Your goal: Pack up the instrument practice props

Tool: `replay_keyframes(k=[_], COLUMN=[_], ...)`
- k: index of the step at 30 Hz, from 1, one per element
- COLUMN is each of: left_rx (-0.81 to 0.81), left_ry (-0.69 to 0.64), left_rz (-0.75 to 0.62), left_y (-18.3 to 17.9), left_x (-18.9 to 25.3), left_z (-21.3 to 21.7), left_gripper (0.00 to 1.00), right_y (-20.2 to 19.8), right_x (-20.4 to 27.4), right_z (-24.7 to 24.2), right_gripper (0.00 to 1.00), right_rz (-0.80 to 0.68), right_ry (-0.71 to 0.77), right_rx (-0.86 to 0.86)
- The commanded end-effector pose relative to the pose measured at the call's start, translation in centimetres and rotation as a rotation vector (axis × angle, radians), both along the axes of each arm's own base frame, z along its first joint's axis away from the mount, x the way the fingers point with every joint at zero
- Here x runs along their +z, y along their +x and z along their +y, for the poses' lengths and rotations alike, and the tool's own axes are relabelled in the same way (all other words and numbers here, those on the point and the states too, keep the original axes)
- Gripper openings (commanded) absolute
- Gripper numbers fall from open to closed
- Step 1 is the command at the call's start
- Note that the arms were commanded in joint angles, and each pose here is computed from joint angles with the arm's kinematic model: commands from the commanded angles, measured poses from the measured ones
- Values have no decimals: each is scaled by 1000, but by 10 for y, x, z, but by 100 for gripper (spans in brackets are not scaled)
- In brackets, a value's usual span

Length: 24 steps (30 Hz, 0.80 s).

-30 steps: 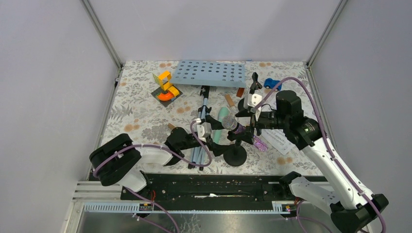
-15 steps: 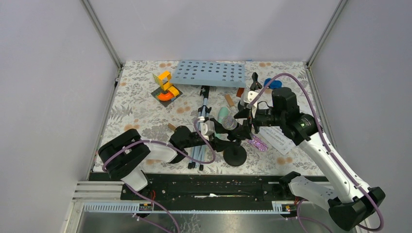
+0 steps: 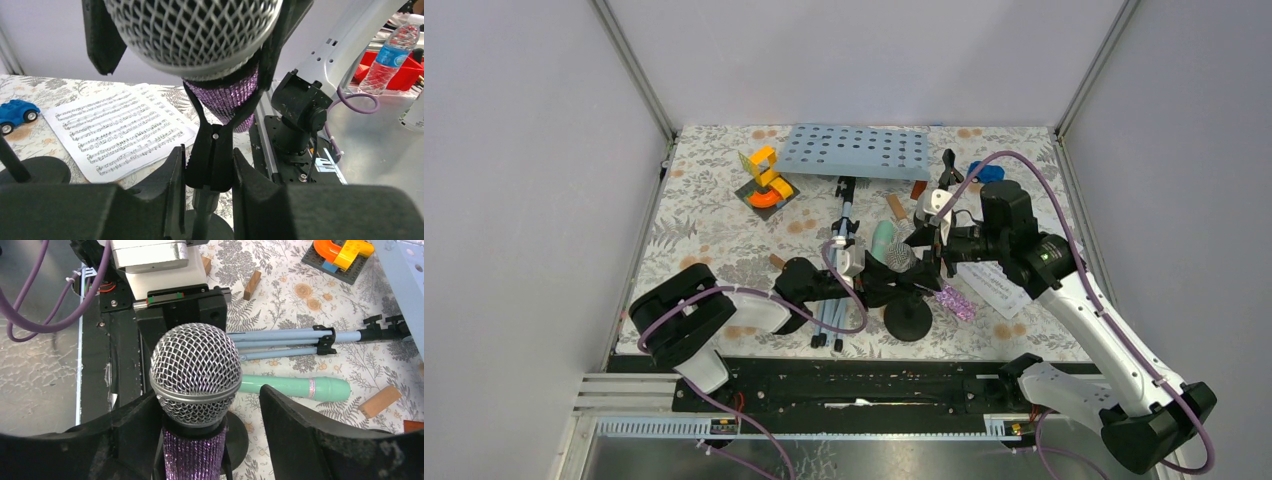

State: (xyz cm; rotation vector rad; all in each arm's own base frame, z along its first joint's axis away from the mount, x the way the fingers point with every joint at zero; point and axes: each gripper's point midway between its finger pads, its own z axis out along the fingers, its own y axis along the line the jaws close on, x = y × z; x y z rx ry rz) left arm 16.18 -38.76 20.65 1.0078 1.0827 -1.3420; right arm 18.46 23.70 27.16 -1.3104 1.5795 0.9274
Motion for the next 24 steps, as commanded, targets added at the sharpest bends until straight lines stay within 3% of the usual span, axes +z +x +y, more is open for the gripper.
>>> replay_keyframes(k=[1,4,6,7,19,24], left_rx=[-84,-97,-97,-97,-53,-29], left_ry=[-78,-78,-78,-78,-65,-72], left_rz=[-95,-89,-86,-84,-44,-8], left_y=[-10,-12,-12,-12,-2,4], left_x=[29,27,27,26,18,17], left_z=[-7,-7,-7,-7,-5,-8], left_gripper=[0,0,0,0,0,0], right_y=[-2,-6,-8,-8,-7,-11], right_x=[21,22,24,26,130,167], right_z=[4,7,8,8,-11,-25], right_gripper=[70,49,29,26,10,9], right_rz=[-56,-51,-61,-71,-266,-315], right_ry=[40,50,56,59,243,329], right_rx=[27,53,69,71,-124,-223])
